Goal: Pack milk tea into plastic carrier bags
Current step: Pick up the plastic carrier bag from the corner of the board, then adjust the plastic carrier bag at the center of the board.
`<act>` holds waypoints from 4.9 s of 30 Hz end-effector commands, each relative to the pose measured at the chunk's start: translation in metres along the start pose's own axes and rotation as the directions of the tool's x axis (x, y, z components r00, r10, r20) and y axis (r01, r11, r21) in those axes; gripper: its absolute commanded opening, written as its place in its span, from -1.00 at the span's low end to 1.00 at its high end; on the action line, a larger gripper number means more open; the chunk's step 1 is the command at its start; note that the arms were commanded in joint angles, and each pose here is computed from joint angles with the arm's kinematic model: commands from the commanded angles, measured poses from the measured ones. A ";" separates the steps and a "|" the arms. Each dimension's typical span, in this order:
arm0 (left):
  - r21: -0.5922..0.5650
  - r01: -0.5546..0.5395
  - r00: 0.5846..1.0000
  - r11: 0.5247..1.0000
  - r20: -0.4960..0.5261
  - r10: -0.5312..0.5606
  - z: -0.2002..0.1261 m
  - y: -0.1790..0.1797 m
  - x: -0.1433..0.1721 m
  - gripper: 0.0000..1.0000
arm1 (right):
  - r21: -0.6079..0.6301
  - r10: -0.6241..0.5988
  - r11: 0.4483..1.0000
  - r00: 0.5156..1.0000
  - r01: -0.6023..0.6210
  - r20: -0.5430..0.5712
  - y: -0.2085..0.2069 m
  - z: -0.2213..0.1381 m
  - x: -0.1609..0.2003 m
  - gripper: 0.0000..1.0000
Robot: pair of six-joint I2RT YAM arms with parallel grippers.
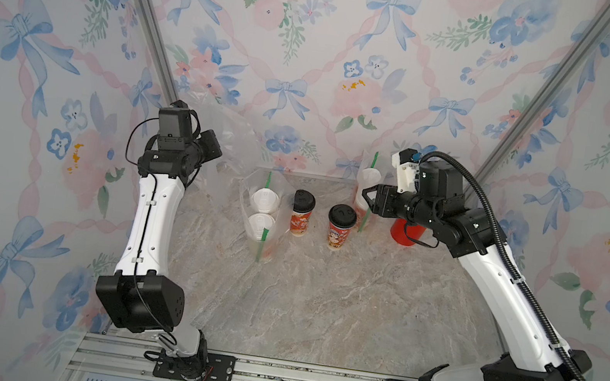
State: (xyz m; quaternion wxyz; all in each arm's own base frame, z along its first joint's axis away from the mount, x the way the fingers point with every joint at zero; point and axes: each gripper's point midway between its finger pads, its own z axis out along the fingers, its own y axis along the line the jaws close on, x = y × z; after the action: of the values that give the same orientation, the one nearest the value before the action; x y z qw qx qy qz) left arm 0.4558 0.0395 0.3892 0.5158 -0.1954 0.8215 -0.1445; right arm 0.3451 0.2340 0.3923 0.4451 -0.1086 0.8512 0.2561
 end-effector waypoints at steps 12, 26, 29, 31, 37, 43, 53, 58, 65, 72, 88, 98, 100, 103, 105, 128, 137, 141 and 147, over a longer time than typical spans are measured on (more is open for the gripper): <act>0.519 0.115 0.982 0.847 0.066 -0.174 -0.109 -0.155 0.006 -1.00 | -0.372 0.052 0.926 0.951 0.069 0.306 0.123 -0.039 -0.028 0.21; 0.653 0.228 0.956 0.722 -0.011 -0.293 -0.131 -0.206 0.053 -1.00 | -0.458 0.156 0.888 0.915 0.035 0.371 0.126 -0.059 -0.022 0.02; 0.662 0.241 0.952 0.710 -0.021 -0.304 -0.132 -0.209 0.058 -1.00 | -0.456 0.157 0.890 0.920 0.026 0.358 0.126 -0.051 -0.019 -0.08; 0.664 0.247 0.950 0.706 -0.022 -0.311 -0.132 -0.209 0.060 -1.00 | -0.452 0.160 0.892 0.921 0.020 0.356 0.127 -0.047 -0.020 -0.17; 0.664 0.259 0.943 0.702 -0.017 -0.332 -0.136 -0.206 0.062 -1.00 | -0.482 0.175 0.876 0.927 0.007 0.331 0.136 -0.034 -0.021 -0.29; 0.665 0.273 0.937 0.695 -0.022 -0.347 -0.135 -0.204 0.065 -1.00 | -0.518 0.182 0.855 0.940 -0.008 0.287 0.146 -0.020 -0.018 -0.31; 0.659 0.283 0.935 0.697 -0.026 -0.355 -0.131 -0.201 0.070 -1.00 | -0.616 0.243 0.787 0.938 -0.041 0.248 0.165 -0.016 -0.023 -0.25; 0.661 0.285 0.934 0.694 -0.028 -0.357 -0.130 -0.201 0.071 -1.00 | -0.636 0.265 0.770 0.934 -0.056 0.239 0.169 -0.014 -0.026 -0.39; 0.657 0.270 0.943 0.703 -0.033 -0.331 -0.127 -0.204 0.074 -0.99 | -0.568 0.239 0.821 0.939 -0.059 0.247 0.156 -0.017 -0.025 -0.93; 0.652 0.113 0.993 0.750 -0.051 -0.105 -0.125 -0.214 0.097 -0.13 | -0.464 0.172 0.885 0.950 -0.034 0.260 0.128 -0.047 -0.022 -1.00; 0.759 0.010 0.966 0.651 -0.176 0.191 -0.165 -0.216 0.159 0.20 | -0.352 0.085 0.932 0.996 -0.090 -0.030 0.094 -0.097 0.047 -1.00; 0.732 -0.058 0.912 0.679 -0.237 0.333 -0.156 -0.199 0.201 0.39 | -0.326 0.087 0.926 0.948 -0.190 -0.306 0.069 -0.034 0.122 -1.00; 0.729 -0.061 0.896 0.682 -0.261 0.360 -0.151 -0.195 0.212 0.42 | -0.317 0.066 0.930 0.933 -0.186 -0.353 0.066 -0.023 0.135 -1.00; 0.717 -0.047 0.866 0.695 -0.317 0.386 -0.139 -0.188 0.232 0.44 | -0.339 0.029 0.923 0.913 -0.180 -0.408 0.069 -0.014 0.149 -1.00; 0.700 -0.042 0.844 0.713 -0.358 0.400 -0.131 -0.182 0.248 0.46 | -0.350 0.004 0.921 0.901 -0.173 -0.433 0.070 -0.013 0.155 -1.00; 0.632 -0.153 0.660 0.760 -0.507 0.555 -0.106 -0.175 0.346 0.34 | -0.284 -0.037 0.950 0.861 -0.127 -0.508 0.053 -0.018 0.186 -1.00; 0.591 -0.162 0.583 0.790 -0.589 0.560 -0.099 -0.159 0.376 -0.12 | -0.211 0.011 0.968 0.865 -0.134 -0.501 0.040 -0.024 0.182 -1.00; 0.579 -0.148 0.547 0.802 -0.627 0.554 -0.099 -0.154 0.393 -0.10 | -0.160 0.053 0.974 0.854 -0.158 -0.517 0.033 -0.027 0.185 -1.00; 0.589 -0.145 0.518 0.795 -0.640 0.568 -0.098 -0.163 0.408 -0.13 | -0.120 0.088 0.976 0.837 -0.180 -0.540 0.028 -0.030 0.193 -1.00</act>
State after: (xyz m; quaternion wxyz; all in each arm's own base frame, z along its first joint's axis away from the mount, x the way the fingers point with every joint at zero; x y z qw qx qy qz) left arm 0.2409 -0.2885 0.1890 0.1665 0.2017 0.9184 -0.2970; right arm 0.2062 0.2610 0.2649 0.1764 -0.1750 0.9102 0.3314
